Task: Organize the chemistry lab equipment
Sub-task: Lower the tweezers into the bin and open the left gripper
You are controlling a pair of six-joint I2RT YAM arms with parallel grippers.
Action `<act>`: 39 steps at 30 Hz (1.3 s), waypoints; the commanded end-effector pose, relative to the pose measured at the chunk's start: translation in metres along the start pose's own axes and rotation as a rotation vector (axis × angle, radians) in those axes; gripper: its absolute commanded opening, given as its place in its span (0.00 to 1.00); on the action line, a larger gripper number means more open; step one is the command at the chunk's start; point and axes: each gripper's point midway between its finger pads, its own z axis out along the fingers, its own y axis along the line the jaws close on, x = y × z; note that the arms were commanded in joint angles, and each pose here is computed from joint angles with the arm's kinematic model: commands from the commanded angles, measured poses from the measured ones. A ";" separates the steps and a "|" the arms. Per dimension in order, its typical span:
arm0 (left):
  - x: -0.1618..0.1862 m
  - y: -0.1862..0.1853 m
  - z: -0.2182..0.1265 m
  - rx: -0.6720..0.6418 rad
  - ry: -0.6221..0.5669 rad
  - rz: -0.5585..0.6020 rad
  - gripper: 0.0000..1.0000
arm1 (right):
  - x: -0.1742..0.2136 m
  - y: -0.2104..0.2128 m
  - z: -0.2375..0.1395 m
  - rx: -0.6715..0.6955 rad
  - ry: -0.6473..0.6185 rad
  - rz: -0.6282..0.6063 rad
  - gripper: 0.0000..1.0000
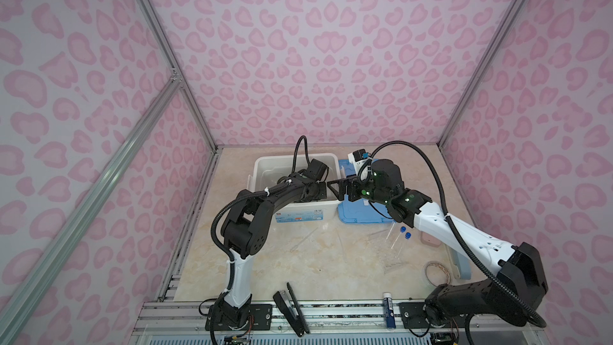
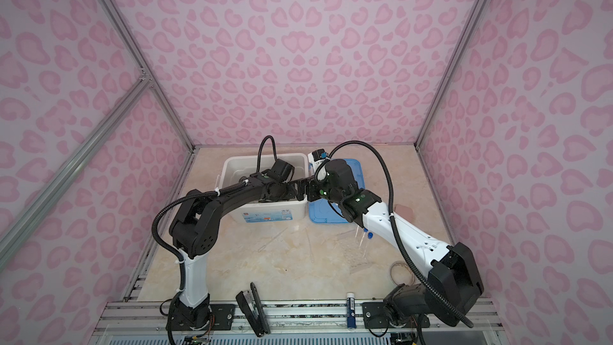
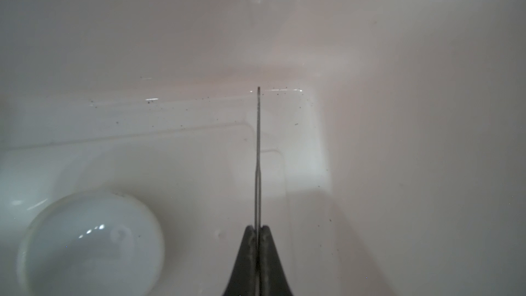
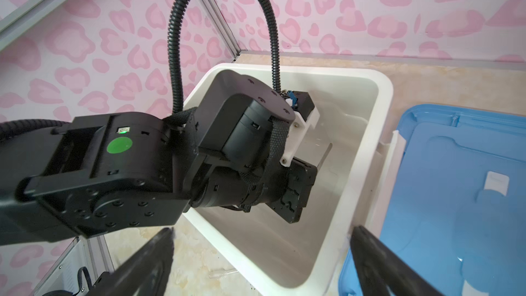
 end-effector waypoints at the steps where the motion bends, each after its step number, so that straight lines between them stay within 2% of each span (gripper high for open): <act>1: 0.009 0.014 0.009 -0.054 0.029 -0.017 0.03 | 0.000 0.002 0.002 -0.017 -0.006 0.000 0.97; 11: 0.016 0.026 0.018 -0.084 0.050 -0.014 0.04 | 0.002 0.001 0.004 -0.012 0.002 0.003 0.97; 24: 0.027 0.032 0.031 -0.080 0.083 -0.024 0.14 | 0.005 -0.001 0.006 -0.004 0.009 0.008 0.97; 32: 0.022 0.032 0.027 -0.082 0.074 -0.026 0.18 | 0.004 -0.002 0.005 -0.003 0.008 0.007 0.97; 39: 0.003 0.026 0.001 -0.061 0.024 -0.022 0.24 | 0.003 -0.001 0.003 -0.003 0.003 0.005 0.97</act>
